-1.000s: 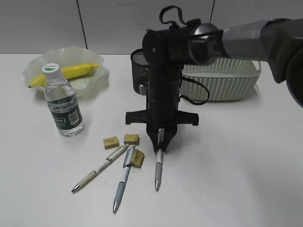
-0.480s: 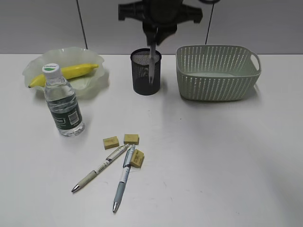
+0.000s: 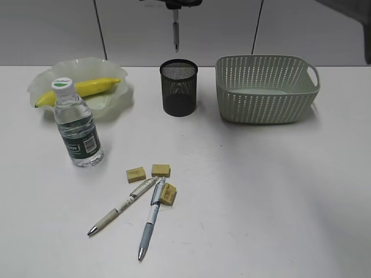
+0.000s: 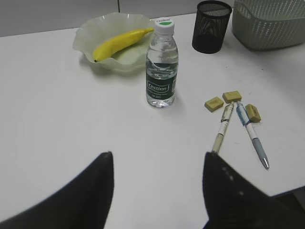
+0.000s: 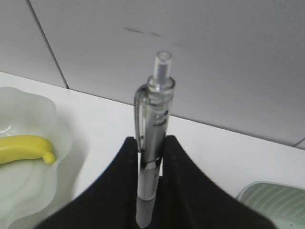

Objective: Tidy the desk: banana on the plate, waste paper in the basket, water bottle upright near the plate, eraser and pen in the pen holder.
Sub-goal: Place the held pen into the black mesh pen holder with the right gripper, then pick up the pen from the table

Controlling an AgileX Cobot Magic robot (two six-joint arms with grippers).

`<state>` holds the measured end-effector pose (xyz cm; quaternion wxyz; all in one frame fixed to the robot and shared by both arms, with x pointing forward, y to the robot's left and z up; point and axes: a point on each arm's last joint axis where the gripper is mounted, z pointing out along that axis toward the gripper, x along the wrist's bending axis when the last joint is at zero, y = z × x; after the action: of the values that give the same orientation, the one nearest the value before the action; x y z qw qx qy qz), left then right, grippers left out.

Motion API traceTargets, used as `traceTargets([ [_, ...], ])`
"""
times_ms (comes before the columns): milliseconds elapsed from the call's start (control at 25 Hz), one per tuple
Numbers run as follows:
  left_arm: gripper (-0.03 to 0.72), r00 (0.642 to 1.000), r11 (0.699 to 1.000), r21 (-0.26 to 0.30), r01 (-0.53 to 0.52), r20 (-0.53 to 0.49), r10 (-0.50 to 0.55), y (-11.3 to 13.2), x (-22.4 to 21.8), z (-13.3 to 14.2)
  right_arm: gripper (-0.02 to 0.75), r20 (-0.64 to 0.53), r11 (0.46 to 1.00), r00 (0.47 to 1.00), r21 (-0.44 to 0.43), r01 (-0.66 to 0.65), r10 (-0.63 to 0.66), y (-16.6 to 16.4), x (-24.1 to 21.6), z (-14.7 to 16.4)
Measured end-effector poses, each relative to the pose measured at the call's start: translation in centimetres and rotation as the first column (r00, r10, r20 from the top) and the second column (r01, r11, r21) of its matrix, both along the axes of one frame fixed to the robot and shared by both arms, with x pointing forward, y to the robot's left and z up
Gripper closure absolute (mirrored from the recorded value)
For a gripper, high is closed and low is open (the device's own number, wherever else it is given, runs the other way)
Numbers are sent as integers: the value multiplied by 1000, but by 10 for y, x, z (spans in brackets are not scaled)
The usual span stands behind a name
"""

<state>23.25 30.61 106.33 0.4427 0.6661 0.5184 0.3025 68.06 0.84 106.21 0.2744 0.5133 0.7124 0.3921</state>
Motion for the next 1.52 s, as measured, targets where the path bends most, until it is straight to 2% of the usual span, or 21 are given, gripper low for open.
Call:
traceTargets([
  [200, 246, 1000, 1000, 0, 0, 0, 0, 0, 0, 0, 608, 20, 998, 1000, -61, -17, 18, 3, 14, -34],
  [400, 248, 1000, 1000, 0, 0, 0, 0, 0, 0, 0, 609, -10, 995, 1000, -95, -25, 24, 7, 21, -64],
  [600, 248, 1000, 1000, 0, 0, 0, 0, 0, 0, 0, 618, -15, 995, 999, -98, -29, 28, 8, 22, -71],
  [680, 248, 1000, 1000, 0, 0, 0, 0, 0, 0, 0, 568, -14, 995, 999, -95, -31, 29, 8, 22, -71],
  [840, 249, 1000, 1000, 0, 0, 0, 0, 0, 0, 0, 369, -25, 996, 999, -83, -29, 27, 9, 22, -71],
  [920, 249, 1000, 1000, 0, 0, 0, 0, 0, 0, 0, 307, -48, 997, 999, -79, -21, 17, 9, 20, -72],
  [1120, 249, 1000, 1000, 0, 0, 0, 0, 0, 0, 0, 267, -138, 994, 989, -102, 42, -56, -2, 7, -50],
  [1280, 249, 1000, 1000, 0, 0, 0, 0, 0, 0, 0, 269, -196, 979, 974, -185, 80, -117, -21, -10, -13],
  [1440, 249, 1000, 1000, 0, 0, 0, 0, 0, 0, 0, 296, -313, 956, 946, -295, -8, -89, -35, -33, 11],
  [1520, 249, 1000, 1000, 0, 0, 0, 0, 0, 0, 0, 324, -347, 959, 937, -277, -64, -38, -36, -43, 25],
])
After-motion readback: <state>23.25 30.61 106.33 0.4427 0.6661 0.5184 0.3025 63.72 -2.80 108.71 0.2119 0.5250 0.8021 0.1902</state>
